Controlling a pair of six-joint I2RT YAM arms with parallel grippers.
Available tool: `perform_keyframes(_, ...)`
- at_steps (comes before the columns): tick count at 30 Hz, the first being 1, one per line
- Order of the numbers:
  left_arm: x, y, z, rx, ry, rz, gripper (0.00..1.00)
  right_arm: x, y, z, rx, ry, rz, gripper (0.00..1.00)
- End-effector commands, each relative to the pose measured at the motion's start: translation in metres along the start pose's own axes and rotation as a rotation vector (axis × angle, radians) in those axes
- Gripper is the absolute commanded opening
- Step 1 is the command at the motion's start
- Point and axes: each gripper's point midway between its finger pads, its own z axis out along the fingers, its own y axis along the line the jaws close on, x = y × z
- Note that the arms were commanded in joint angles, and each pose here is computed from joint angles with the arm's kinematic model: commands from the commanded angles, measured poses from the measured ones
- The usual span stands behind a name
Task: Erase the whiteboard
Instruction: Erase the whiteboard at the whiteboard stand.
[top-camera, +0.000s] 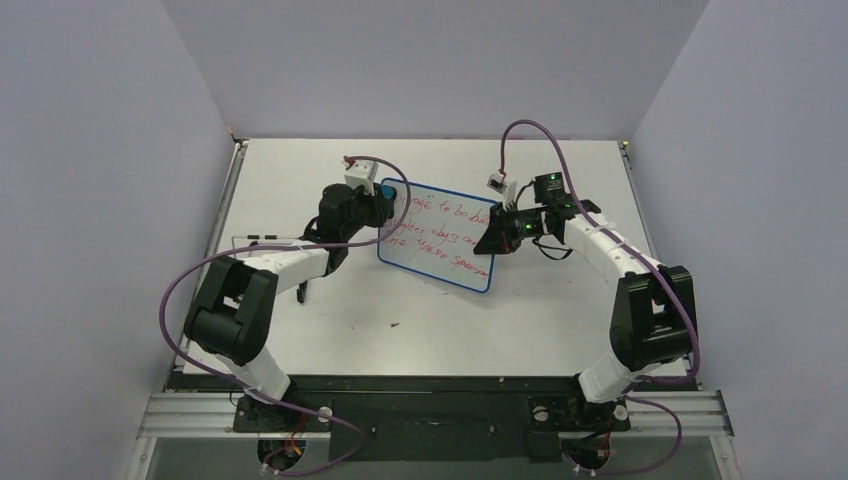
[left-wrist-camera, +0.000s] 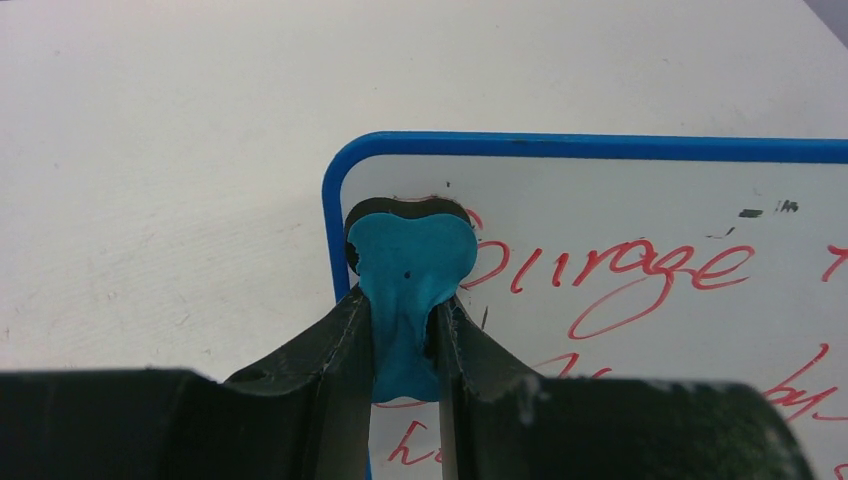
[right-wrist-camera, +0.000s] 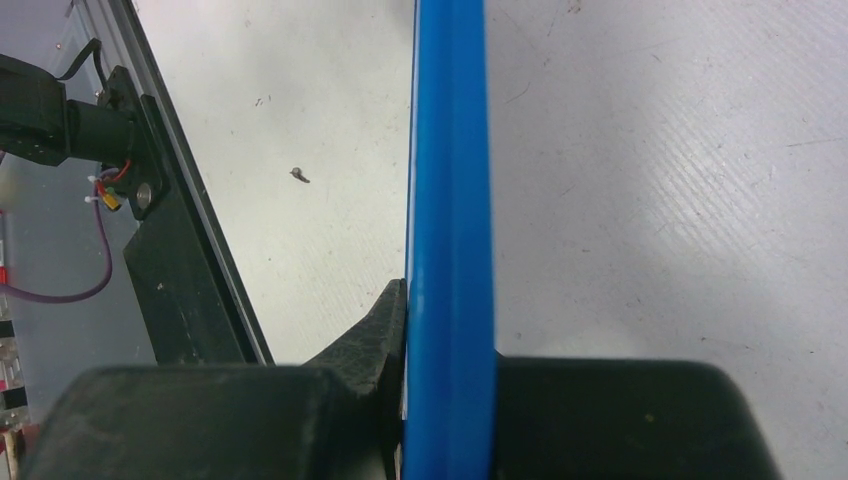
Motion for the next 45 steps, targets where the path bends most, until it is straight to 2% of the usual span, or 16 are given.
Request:
perform_keyframes(1, -0.013, -0.009, 0.007, -0.004, -0.006, 0.016, 0.0, -0.006, 0.019, 0.007, -0.067, 0.007, -0.085, 0.0)
perform_keyframes(6, -0.039, 0.026, 0.007, -0.114, -0.059, -0.032, 0.0, -0.007, 0.02, 0.005, -0.064, 0.004, -0.092, 0.0)
perform_keyframes(8, -0.037, 0.031, 0.004, -0.118, -0.052, -0.036, 0.0, -0.007, 0.02, 0.005, -0.063, 0.004, -0.093, 0.0)
perform_keyframes(16, -0.001, 0.011, -0.01, -0.007, -0.012, -0.038, 0.0, -0.005, 0.019, 0.007, -0.067, 0.015, -0.087, 0.0)
perform_keyframes(23, -0.031, -0.036, 0.002, 0.123, -0.032, 0.026, 0.0, -0.004, 0.02, 0.009, -0.069, 0.022, -0.09, 0.0)
perform_keyframes(31, -0.05, -0.026, 0.013, 0.056, -0.034, 0.039, 0.0, -0.004, 0.019, 0.008, -0.063, 0.023, -0.091, 0.0)
perform_keyframes(36, -0.021, -0.015, 0.012, 0.037, 0.054, 0.09, 0.0, -0.004, 0.019, 0.008, -0.064, 0.024, -0.093, 0.0)
perform_keyframes(39, -0.002, 0.001, 0.009, -0.044, 0.129, 0.156, 0.0, -0.003, 0.019, 0.007, -0.063, 0.025, -0.093, 0.0)
perform_keyframes(45, 0.006, 0.018, -0.003, -0.163, 0.184, 0.283, 0.0, -0.003, 0.019, 0.008, -0.066, 0.027, -0.093, 0.0)
